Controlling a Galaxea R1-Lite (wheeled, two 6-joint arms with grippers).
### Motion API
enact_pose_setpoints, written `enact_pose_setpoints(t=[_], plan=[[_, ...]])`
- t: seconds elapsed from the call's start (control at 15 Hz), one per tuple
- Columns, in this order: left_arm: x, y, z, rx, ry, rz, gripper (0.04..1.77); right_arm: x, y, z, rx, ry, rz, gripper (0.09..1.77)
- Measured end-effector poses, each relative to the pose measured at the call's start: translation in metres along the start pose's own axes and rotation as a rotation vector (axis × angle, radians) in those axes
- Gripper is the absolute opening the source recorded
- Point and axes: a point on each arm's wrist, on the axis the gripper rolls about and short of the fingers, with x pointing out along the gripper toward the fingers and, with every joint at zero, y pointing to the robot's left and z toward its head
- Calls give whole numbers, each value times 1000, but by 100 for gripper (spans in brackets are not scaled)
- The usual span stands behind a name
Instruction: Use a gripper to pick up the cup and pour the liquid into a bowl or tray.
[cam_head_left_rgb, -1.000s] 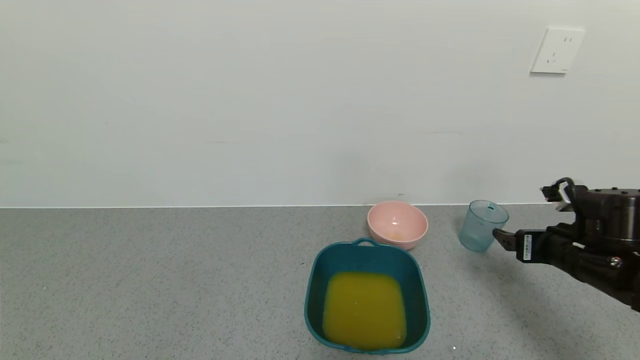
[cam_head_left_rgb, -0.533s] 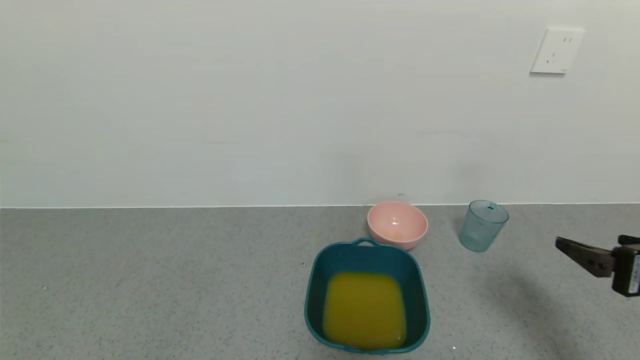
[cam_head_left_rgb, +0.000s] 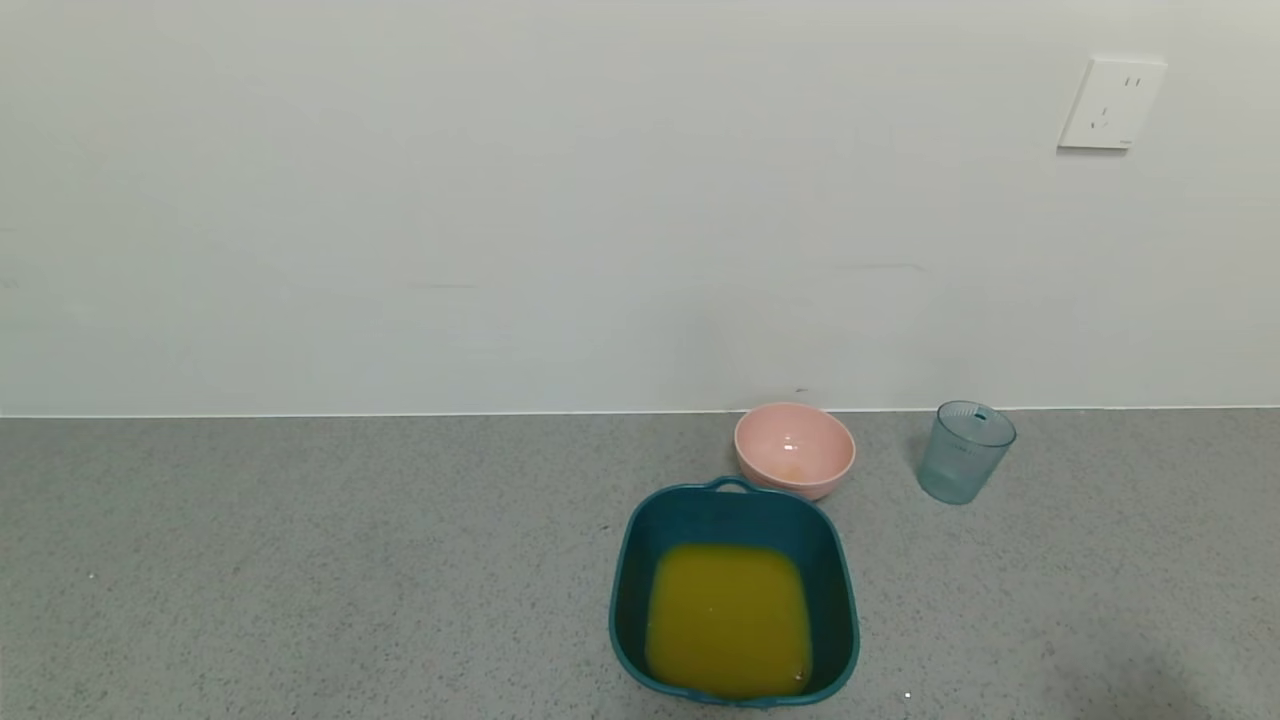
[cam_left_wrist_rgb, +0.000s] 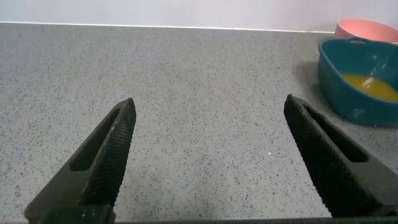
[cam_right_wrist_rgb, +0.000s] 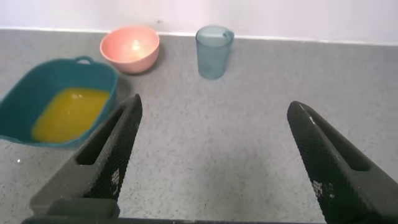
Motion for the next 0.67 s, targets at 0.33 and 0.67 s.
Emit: enact_pose_setpoints(t=[0.33, 0.67], plan=[[0, 0, 0, 0, 0, 0, 172, -31, -3, -14, -8, -92, -46, 170], [0, 0, 0, 0, 0, 0, 172, -49, -2, -27, 0, -109, -109, 170]])
